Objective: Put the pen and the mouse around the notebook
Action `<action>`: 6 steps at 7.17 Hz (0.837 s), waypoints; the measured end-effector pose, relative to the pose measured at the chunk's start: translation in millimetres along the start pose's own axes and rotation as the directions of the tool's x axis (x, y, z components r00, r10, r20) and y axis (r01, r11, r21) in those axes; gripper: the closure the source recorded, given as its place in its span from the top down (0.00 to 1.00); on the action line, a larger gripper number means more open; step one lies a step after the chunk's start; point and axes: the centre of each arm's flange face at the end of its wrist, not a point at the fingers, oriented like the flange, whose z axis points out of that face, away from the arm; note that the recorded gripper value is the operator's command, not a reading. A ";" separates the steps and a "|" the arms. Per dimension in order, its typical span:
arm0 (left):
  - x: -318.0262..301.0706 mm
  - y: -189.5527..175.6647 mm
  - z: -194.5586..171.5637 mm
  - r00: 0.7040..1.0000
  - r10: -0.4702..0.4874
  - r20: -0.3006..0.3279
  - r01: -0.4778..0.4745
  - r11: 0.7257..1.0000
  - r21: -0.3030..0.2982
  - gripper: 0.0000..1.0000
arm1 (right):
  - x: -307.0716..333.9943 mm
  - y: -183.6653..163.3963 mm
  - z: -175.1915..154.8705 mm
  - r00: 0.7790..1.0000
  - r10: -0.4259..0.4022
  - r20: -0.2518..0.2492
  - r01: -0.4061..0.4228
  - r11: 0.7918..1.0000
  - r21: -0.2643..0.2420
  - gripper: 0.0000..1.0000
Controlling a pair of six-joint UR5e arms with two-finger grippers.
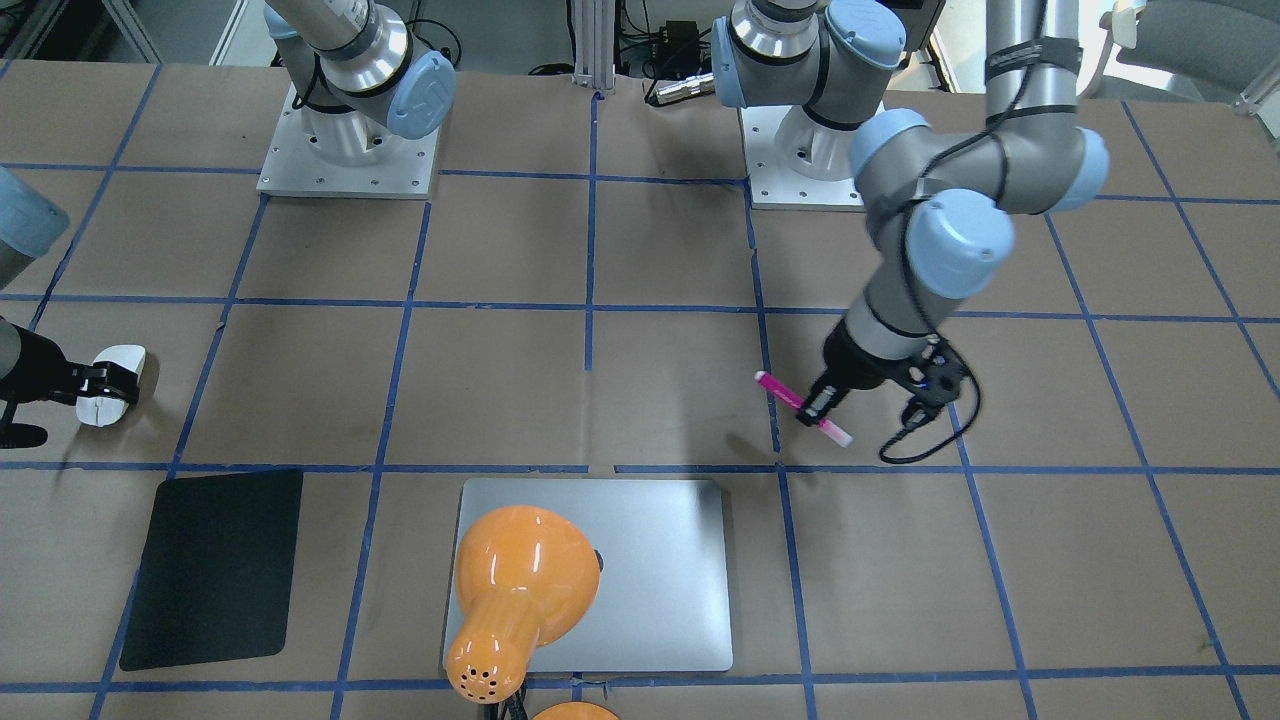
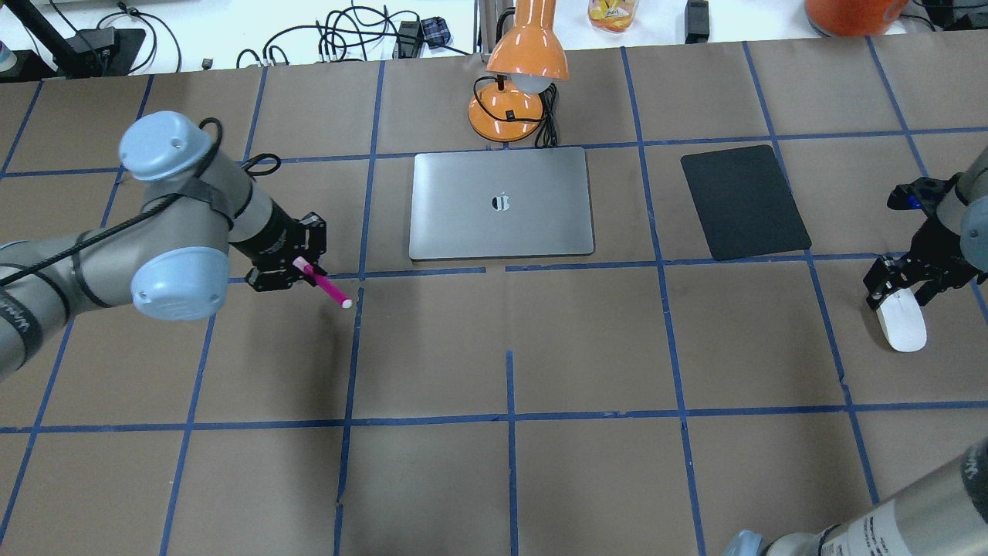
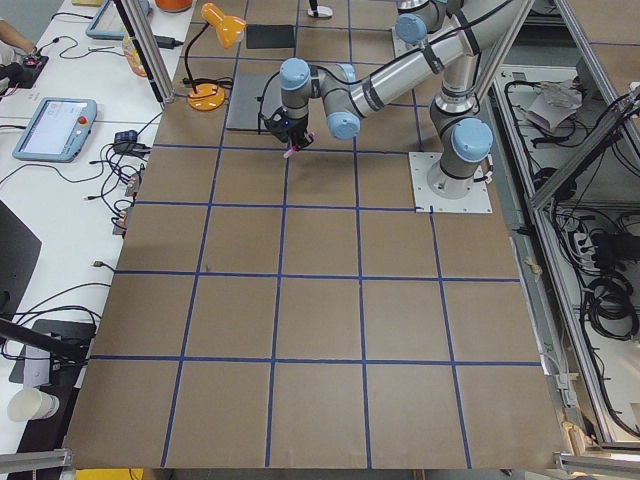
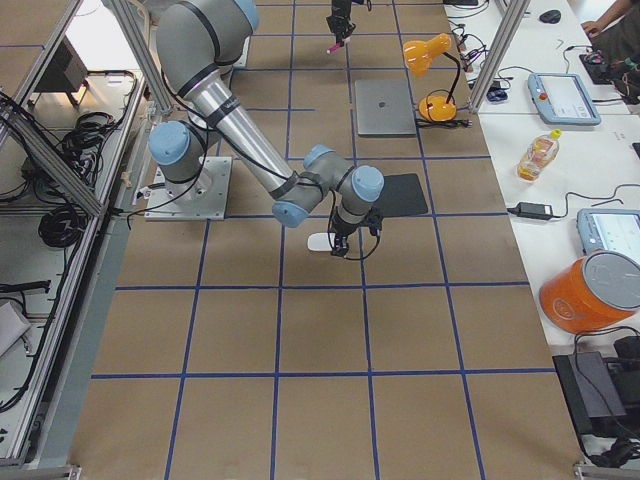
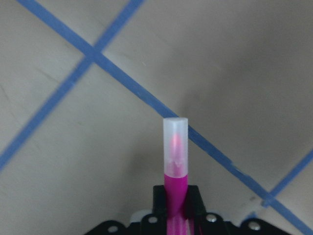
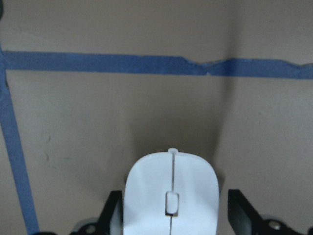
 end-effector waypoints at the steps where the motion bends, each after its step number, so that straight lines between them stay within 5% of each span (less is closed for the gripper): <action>1: 27.7 66.4 16.8 0.994 -0.101 0.028 0.101 0.995 0.011 0.00 | 0.7 0.8 -0.5 1.000 0.005 0.001 -0.005 1.000 -0.002 0.67; 3: 49.8 157.5 46.3 0.956 -0.285 0.066 0.283 0.958 0.037 0.00 | 1.0 1.1 -3.2 1.000 0.008 0.003 -0.008 1.000 0.000 0.68; 6: 71.6 215.5 79.3 0.884 -0.459 0.090 0.455 0.889 0.056 0.00 | 1.5 -7.7 -38.0 0.999 0.006 -0.033 -0.004 0.998 0.056 0.68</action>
